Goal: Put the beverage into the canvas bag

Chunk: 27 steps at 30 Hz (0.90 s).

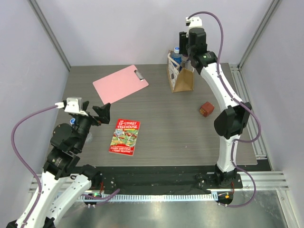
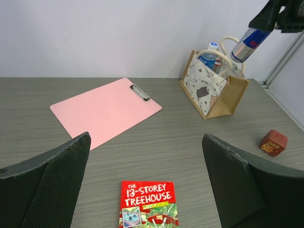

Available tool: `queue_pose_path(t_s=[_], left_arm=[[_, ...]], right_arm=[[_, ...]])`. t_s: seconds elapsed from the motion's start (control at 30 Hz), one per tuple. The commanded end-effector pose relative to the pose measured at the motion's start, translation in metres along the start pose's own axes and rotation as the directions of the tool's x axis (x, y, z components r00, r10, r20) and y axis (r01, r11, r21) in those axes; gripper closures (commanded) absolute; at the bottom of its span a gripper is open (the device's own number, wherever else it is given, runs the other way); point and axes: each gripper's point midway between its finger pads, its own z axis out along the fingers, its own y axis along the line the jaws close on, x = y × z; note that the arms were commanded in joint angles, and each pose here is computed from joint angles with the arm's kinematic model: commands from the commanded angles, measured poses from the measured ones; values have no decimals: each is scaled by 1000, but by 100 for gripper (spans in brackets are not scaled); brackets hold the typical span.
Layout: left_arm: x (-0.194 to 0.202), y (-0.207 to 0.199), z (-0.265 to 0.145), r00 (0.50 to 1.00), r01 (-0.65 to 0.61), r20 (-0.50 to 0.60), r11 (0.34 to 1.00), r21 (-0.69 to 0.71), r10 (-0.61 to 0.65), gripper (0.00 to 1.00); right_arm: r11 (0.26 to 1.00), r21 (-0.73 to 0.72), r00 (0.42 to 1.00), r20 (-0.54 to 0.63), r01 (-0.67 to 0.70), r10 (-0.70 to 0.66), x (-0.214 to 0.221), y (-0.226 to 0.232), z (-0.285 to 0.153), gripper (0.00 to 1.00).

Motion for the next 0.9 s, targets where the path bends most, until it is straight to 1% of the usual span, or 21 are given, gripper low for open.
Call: queue_pose_path(t_s=[0.0, 0.07, 0.13, 0.3, 0.5, 0.73, 0.87], left_arm=[[-6, -1, 4, 1000, -11, 27, 1000, 1, 10, 0], [-7, -2, 4, 1000, -7, 29, 1000, 8, 7, 0], [-7, -3, 4, 1000, -7, 26, 1000, 14, 7, 0], [-6, -4, 5, 1000, -6, 24, 1000, 18, 6, 0], [-6, -5, 5, 1000, -6, 24, 1000, 21, 6, 0], [-6, -4, 5, 1000, -7, 21, 1000, 19, 7, 0], [-6, -4, 5, 1000, -8, 24, 1000, 20, 7, 0]], right_arm=[[1000, -19, 978, 208, -5, 9, -56, -5, 11, 99], [999, -31, 978, 207, 10, -3, -51, -3, 20, 99], [999, -35, 981, 192, 38, -31, -37, -2, 34, 99], [997, -22, 991, 113, 78, -75, 4, -5, 57, 99], [998, -17, 997, 41, 60, -60, 37, -12, 71, 99], [999, -38, 999, -29, 32, -33, 72, -8, 83, 99], [999, -27, 997, -70, 23, -25, 93, -8, 89, 99]])
